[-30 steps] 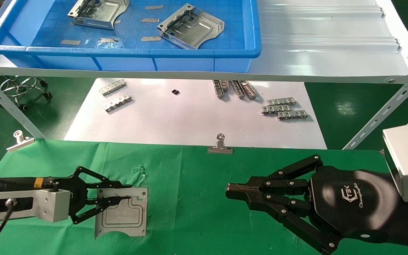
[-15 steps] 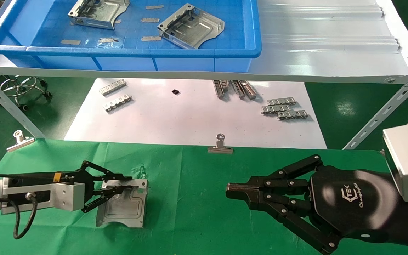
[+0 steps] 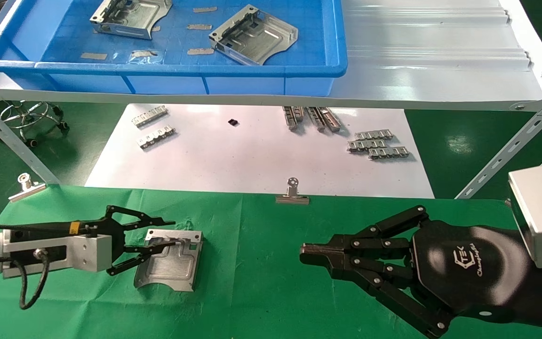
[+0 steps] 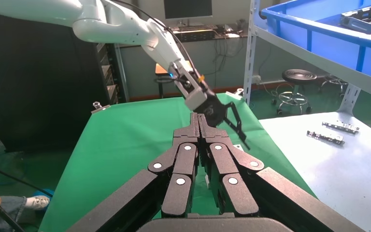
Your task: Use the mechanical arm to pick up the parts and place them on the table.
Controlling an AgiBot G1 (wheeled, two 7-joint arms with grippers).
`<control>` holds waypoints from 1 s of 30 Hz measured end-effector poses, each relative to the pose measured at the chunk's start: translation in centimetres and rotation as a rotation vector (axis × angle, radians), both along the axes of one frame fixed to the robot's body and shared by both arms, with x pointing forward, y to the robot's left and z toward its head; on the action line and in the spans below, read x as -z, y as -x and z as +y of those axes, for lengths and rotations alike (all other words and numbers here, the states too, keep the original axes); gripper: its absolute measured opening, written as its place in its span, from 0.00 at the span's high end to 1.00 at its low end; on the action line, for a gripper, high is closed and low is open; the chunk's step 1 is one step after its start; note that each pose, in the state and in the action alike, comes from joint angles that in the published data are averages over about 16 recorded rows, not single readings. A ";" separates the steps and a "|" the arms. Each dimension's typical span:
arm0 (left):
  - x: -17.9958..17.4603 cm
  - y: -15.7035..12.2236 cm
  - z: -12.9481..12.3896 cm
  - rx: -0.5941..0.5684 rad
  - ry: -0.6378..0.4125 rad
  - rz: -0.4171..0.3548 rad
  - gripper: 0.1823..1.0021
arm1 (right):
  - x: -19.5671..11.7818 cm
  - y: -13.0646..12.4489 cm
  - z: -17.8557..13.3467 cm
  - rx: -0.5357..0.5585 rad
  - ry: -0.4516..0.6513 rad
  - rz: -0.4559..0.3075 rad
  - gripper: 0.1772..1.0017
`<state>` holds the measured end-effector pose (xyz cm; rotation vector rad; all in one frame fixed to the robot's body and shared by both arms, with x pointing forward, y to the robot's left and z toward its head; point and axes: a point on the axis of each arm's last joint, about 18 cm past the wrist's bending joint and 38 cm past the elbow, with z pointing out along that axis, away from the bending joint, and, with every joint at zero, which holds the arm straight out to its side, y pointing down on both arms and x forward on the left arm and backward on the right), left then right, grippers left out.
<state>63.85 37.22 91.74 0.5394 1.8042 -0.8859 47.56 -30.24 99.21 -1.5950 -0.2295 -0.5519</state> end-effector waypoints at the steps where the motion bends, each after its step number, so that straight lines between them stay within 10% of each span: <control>1: -0.2 0.2 0.0 0.004 0.012 0.008 0.79 | 0.0 0.0 0.0 0.000 0.000 0.000 0.98; 30: -4.0 4.5 -2.3 0.128 0.325 0.245 0.10 | 0.0 0.0 0.0 0.000 0.000 0.000 0.84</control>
